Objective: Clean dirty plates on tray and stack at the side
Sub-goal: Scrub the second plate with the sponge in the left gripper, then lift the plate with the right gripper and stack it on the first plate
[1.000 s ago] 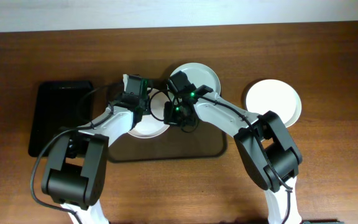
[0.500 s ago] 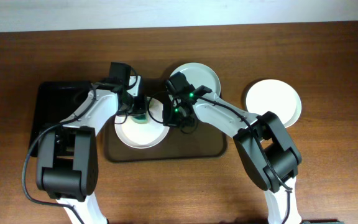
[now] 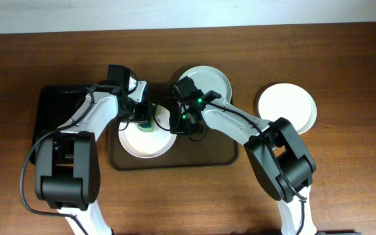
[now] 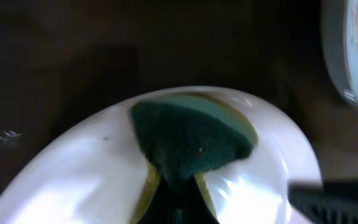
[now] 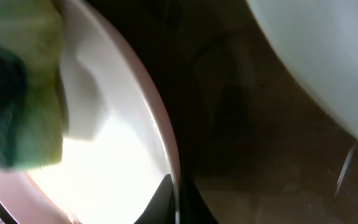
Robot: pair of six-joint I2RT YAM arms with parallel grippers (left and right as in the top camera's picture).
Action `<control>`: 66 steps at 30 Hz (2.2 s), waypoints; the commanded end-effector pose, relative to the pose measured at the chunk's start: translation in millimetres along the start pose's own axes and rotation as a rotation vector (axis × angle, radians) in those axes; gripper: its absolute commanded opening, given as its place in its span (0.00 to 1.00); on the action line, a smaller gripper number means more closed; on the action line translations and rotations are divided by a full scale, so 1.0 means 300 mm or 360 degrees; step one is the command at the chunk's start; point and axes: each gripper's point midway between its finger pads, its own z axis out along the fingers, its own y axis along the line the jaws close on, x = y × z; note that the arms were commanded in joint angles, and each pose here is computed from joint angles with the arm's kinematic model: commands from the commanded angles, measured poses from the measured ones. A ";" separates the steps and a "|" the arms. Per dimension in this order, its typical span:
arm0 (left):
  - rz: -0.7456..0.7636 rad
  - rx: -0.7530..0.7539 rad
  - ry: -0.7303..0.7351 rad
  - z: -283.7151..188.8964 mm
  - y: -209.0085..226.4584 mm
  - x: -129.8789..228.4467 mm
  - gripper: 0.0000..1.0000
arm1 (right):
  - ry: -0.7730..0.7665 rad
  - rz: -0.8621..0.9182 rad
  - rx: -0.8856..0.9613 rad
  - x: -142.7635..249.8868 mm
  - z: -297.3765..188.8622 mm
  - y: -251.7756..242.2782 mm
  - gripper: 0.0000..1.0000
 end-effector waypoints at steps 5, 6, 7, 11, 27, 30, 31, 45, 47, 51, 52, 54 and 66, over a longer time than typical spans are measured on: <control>-0.0288 -0.0513 0.0306 -0.021 0.173 0.177 0.00 | 0.0031 -0.0014 0.0002 0.011 0.021 -0.003 0.04; -0.0200 -0.0276 0.0371 -0.006 0.093 0.196 0.00 | 0.0033 -0.0014 0.0001 0.012 0.021 -0.003 0.04; -0.0013 0.0065 0.0383 0.000 -0.020 0.196 0.01 | 0.0033 -0.0014 0.0001 0.012 0.021 -0.003 0.04; 0.0069 0.0227 0.0186 0.013 -0.075 0.097 0.01 | 0.0034 -0.0014 0.0000 0.012 0.021 -0.003 0.04; -0.0153 -0.0196 0.0172 -0.120 0.055 -0.002 0.01 | 0.0066 0.0000 0.0024 0.029 0.020 -0.015 0.04; -0.0114 -0.0198 0.0116 -0.174 0.048 -0.061 0.00 | 0.0076 0.0004 0.0031 0.035 0.020 -0.019 0.04; -0.0112 -0.0198 0.0092 -0.188 0.052 -0.079 0.01 | 0.0080 0.0006 0.0034 0.037 0.020 -0.020 0.04; -0.0090 -0.0225 -0.0034 -0.201 0.106 -0.142 0.01 | -0.0415 -0.0126 0.0574 -0.038 -0.437 -0.114 0.04; -0.0089 -0.0225 -0.0037 -0.201 0.106 -0.144 0.01 | -0.0456 -0.0135 0.0705 -0.032 -0.478 -0.150 0.04; -0.0087 -0.0225 -0.0042 -0.201 0.106 -0.147 0.01 | -0.0567 -0.0249 0.1023 -0.014 -0.531 -0.178 0.04; -0.0087 -0.0224 -0.0042 -0.201 0.105 -0.146 0.01 | -0.0606 -0.0283 0.1089 -0.014 -0.545 -0.176 0.04; -0.0087 -0.0224 -0.0042 -0.201 0.105 -0.147 0.01 | -0.0700 -0.0358 0.1223 -0.015 -0.586 -0.157 0.04; -0.0104 -0.0209 0.0023 -0.151 0.115 -0.125 0.00 | -0.1527 -0.0717 0.1743 0.037 -0.913 0.084 0.04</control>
